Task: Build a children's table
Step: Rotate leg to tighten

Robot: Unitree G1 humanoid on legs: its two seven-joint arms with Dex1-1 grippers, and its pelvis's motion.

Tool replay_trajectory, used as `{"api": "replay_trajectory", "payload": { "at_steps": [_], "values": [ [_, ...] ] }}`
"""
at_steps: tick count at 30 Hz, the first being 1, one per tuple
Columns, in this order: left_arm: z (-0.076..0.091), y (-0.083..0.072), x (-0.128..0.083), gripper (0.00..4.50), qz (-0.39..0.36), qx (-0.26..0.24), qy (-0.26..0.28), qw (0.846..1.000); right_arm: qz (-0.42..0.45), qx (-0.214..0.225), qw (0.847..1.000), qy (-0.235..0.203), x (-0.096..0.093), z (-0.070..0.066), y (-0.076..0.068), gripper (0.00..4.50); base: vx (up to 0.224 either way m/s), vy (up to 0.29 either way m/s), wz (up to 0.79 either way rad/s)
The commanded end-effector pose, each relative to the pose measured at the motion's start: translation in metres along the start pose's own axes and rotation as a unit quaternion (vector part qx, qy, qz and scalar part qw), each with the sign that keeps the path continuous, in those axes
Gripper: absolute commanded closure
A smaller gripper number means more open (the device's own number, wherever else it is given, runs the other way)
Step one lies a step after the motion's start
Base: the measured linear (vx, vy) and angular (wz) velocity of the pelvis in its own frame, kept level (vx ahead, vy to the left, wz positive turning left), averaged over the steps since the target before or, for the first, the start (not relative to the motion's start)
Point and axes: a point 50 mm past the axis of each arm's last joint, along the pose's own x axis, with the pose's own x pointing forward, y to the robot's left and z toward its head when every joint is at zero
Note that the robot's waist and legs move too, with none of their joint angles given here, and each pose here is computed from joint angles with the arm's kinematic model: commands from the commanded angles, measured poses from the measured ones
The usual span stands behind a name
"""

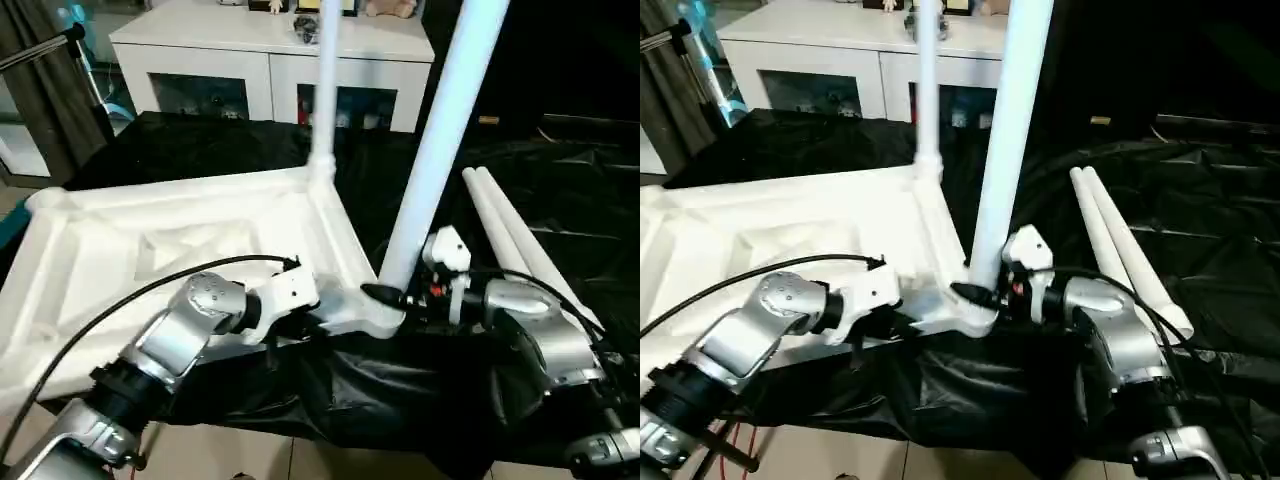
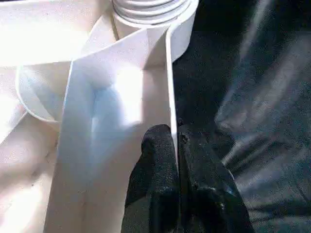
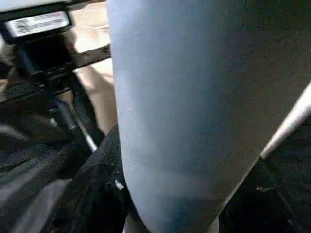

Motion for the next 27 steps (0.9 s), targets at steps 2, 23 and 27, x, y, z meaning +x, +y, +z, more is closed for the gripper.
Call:
{"api": "replay_trajectory", "payload": {
  "at_steps": [2,23,27],
  "values": [
    [0.02,-0.007,0.0,4.5,-0.05,0.052,-0.026,0.997,0.027,0.042,0.997,0.066,-0.002,-0.034,0.014,2.6,0.0,0.0,0.0],
    [0.054,0.039,0.044,4.5,0.179,-0.099,-0.02,0.979,-0.289,0.146,0.944,0.062,0.05,-0.043,-0.023,2.6,-0.028,0.007,-0.03],
    [0.058,0.039,0.05,4.5,0.189,-0.095,-0.011,0.977,-0.292,0.164,0.94,0.064,0.057,-0.045,-0.02,2.6,-0.086,-0.007,0.11]
  ]
}}
